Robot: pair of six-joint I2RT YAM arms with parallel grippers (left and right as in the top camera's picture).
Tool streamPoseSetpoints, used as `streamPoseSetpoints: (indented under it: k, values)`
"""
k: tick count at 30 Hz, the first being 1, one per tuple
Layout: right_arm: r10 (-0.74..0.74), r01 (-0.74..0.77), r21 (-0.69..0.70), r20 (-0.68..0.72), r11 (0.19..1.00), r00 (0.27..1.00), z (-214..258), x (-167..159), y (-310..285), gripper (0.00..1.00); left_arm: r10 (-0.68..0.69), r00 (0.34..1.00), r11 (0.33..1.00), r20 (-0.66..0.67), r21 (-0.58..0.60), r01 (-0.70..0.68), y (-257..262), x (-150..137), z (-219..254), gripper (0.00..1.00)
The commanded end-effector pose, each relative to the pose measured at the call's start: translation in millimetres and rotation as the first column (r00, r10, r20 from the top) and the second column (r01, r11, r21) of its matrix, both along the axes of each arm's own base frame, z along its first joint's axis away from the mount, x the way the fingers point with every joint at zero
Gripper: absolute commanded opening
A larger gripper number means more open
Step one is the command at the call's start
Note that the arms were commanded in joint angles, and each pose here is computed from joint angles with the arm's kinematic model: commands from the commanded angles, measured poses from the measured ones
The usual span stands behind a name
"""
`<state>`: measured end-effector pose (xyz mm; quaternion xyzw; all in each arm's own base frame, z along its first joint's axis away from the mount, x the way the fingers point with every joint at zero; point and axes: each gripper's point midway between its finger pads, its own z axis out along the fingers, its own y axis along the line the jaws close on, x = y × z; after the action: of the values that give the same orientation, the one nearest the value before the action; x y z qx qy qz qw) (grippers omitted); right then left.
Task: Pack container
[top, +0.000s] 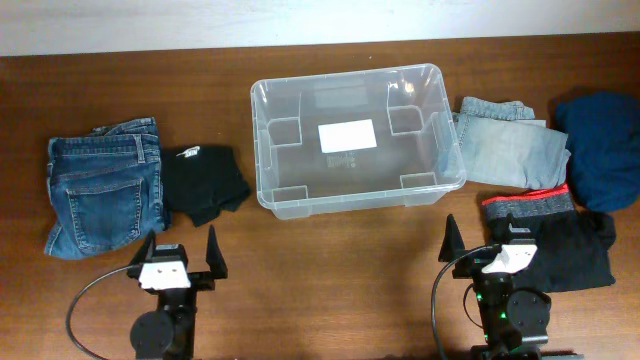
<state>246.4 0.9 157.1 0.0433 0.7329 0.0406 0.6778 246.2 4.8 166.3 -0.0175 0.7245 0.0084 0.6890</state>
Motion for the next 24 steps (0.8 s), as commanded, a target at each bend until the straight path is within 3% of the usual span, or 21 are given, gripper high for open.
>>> streamPoseSetpoints:
  k: [1, 7, 13, 18, 24]
  values:
    - [-0.004, 0.004, -0.008, -0.002, 1.000, 1.000, -2, 0, -1, 0.98, -0.004, 1.000, 1.000, -0.002, 0.019, 0.004, 0, 0, -2, 0.99]
    - [-0.004, 0.004, -0.008, -0.002, 1.000, 1.000, -2, 0, -1, 0.98, -0.093, 0.992, 0.996, 0.087, 0.021, 0.091, -16, -1, 25, 0.99]
    - [-0.004, 0.004, -0.008, -0.002, 1.000, 1.000, -2, 0, -1, 0.98, -0.025, 1.000, 1.000, 0.001, 0.018, 0.025, -4, -13, 44, 0.99]
    - [-0.004, 0.004, -0.008, -0.002, 1.000, 1.000, -2, 0, -1, 0.98, 0.018, 0.987, 1.000, -0.161, 0.025, -0.014, 4, -14, 73, 0.99]
    - [-0.004, 0.004, -0.008, -0.002, 1.000, 1.000, -2, 0, -1, 0.98, -0.105, 0.910, 0.994, -0.402, -0.023, 0.105, -18, 39, 88, 0.99]
